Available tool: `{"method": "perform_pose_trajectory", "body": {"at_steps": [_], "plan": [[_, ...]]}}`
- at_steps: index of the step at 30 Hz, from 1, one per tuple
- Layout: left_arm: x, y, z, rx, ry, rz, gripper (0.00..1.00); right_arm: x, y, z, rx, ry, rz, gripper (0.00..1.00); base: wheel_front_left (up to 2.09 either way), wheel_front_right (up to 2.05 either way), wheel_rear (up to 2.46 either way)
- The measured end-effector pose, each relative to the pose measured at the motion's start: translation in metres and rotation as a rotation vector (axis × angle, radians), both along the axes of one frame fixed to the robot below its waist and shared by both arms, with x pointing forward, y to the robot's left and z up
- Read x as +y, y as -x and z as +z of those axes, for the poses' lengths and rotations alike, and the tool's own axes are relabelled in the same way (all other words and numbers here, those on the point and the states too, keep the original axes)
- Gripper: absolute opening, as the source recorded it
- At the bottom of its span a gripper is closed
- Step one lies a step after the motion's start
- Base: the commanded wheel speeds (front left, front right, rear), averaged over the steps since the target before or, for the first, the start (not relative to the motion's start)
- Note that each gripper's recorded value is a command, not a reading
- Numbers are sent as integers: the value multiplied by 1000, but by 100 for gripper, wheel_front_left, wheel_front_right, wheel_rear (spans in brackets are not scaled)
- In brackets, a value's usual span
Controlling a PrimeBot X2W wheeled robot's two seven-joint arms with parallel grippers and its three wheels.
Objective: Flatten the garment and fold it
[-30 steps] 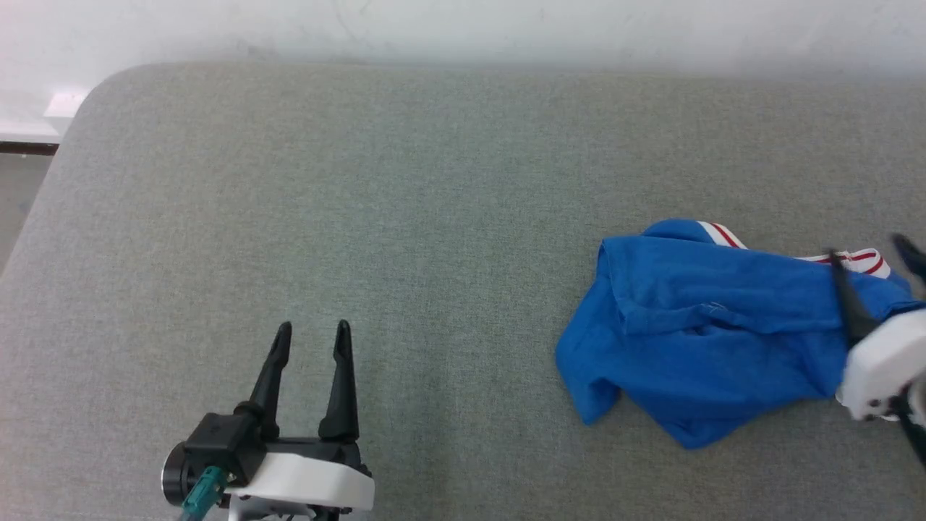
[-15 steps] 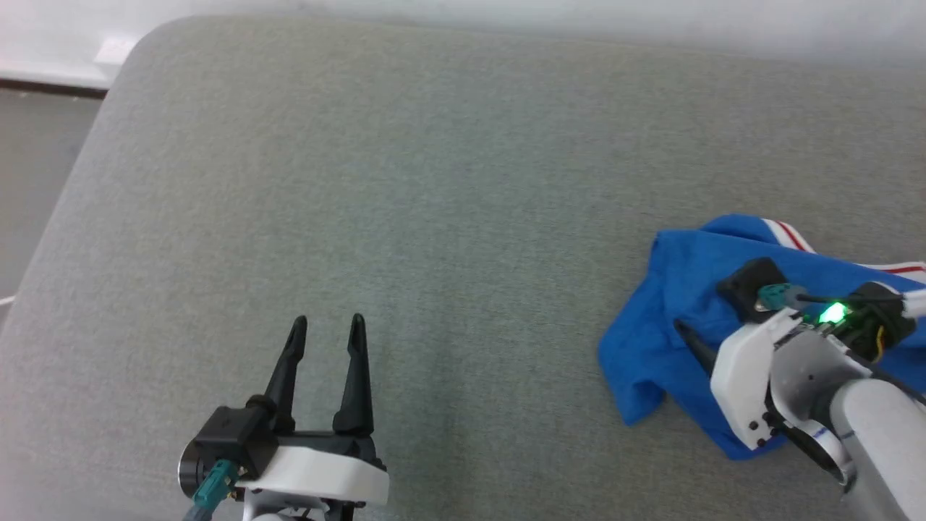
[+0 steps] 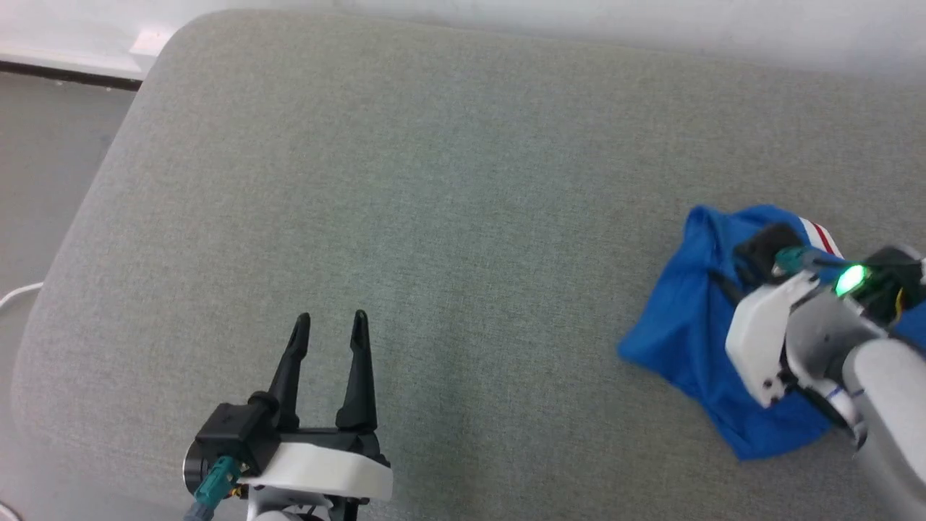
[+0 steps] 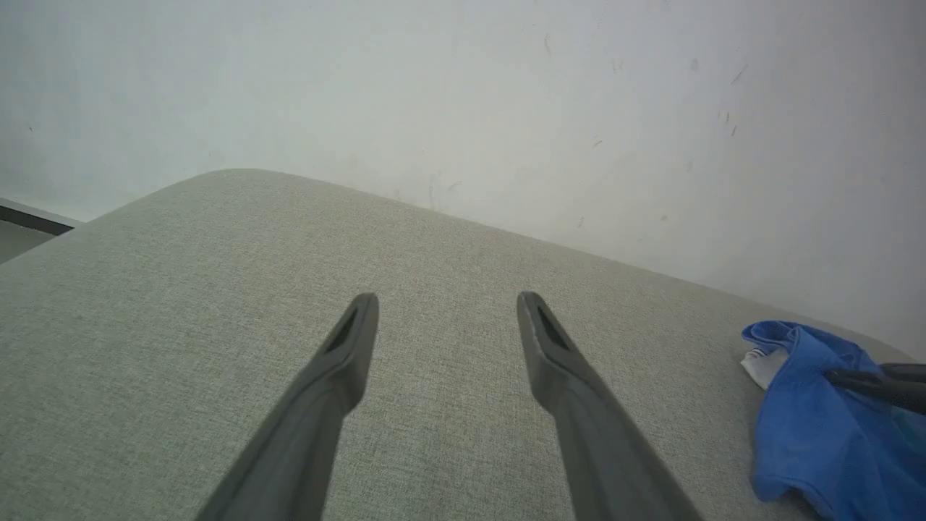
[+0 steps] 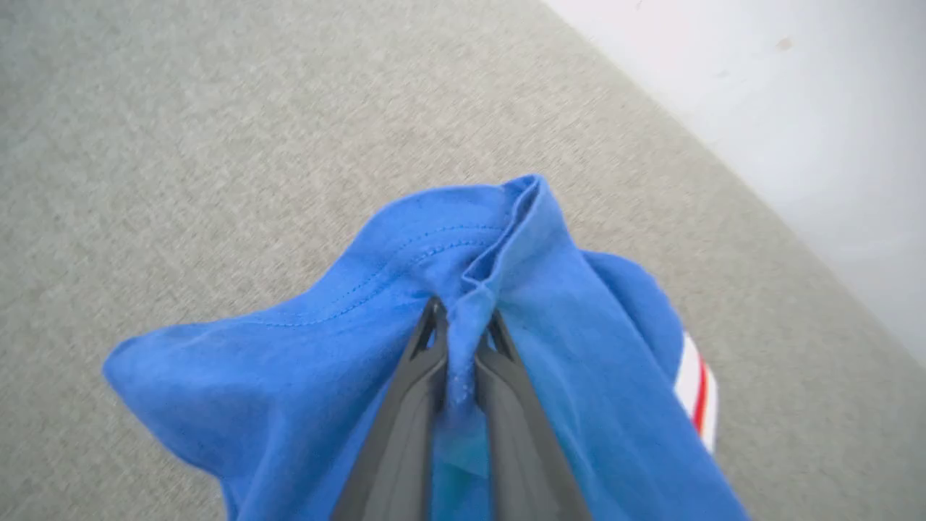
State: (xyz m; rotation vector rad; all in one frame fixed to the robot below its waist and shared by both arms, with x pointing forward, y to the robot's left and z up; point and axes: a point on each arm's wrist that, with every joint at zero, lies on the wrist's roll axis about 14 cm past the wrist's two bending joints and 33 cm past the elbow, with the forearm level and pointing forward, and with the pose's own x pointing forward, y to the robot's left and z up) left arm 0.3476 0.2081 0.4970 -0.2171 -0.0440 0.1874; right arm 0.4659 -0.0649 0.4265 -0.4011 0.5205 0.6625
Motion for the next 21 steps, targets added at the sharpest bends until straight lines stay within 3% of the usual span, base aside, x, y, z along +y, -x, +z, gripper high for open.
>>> {"method": "perform_pose_trajectory", "body": {"at_steps": [9, 12, 17, 21], "plan": [[-5, -2, 8, -29, 5, -17, 100, 20, -56, 148, -463, -164, 3, 0, 0, 0, 0], [-6, -3, 9, -33, 6, -23, 100, 33, -55, 171, -534, -189, 36, 0, 0, 0, 0], [-8, -3, 8, -32, 8, -29, 100, 83, -16, 139, -428, -211, 189, 0, 0, 0, 0], [-9, -3, 6, -25, 9, -30, 100, 105, 36, 75, -195, -195, 295, 0, 0, 0, 0]]}}
